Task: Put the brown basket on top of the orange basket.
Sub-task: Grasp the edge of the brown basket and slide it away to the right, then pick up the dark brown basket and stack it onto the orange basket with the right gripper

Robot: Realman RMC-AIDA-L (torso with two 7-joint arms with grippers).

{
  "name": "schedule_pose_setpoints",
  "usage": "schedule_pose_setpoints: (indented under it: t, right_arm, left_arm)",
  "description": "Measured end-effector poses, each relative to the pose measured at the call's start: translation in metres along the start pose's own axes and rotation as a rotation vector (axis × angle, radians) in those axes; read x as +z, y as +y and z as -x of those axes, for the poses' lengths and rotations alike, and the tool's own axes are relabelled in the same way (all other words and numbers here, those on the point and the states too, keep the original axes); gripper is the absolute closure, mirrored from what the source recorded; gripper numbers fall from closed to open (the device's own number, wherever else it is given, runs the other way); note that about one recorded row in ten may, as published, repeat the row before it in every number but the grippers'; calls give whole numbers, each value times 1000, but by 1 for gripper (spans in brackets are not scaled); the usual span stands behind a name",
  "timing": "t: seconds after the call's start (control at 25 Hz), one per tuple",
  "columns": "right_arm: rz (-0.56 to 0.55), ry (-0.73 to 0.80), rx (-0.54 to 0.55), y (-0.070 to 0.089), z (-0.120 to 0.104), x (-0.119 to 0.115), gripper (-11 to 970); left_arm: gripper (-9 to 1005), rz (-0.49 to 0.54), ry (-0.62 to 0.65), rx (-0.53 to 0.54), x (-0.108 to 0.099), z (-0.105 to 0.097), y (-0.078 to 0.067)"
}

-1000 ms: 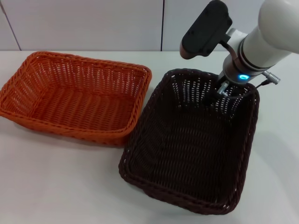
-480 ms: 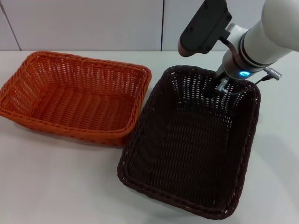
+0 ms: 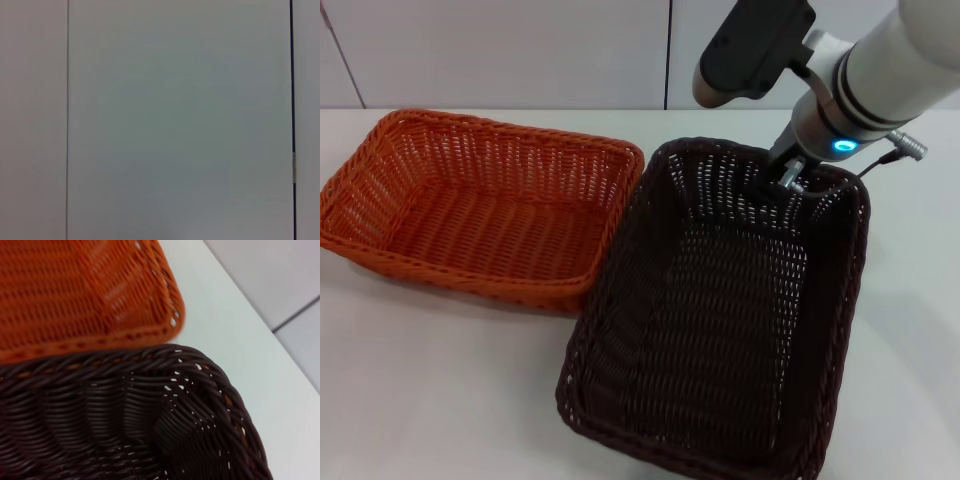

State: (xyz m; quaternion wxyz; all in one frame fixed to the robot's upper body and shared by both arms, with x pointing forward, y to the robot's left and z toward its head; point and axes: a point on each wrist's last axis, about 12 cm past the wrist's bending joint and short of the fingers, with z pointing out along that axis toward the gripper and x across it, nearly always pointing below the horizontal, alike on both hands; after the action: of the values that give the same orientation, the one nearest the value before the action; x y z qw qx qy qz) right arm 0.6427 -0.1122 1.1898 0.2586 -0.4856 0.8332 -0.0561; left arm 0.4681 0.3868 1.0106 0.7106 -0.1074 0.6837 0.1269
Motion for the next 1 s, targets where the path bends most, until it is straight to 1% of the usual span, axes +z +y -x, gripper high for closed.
schedule_pose_setpoints:
  t: [0.12,0.36,0.56,1.0]
  right_arm:
    - [5,-20,-17,2,5,-15,583]
    - [31,-66,-25,6,11,-36,641]
    - [65,-101,-49,12,16,-48,684]
    - [71,-191,-95,20,30,-72,743]
  left_arm:
    - [256,4,-1,-1,0,0,1]
    - [256,9,-6,-1,0,1,2]
    - [256,9,-11,-1,0,1,2]
    - [255,0,-20,0,0,2,0]
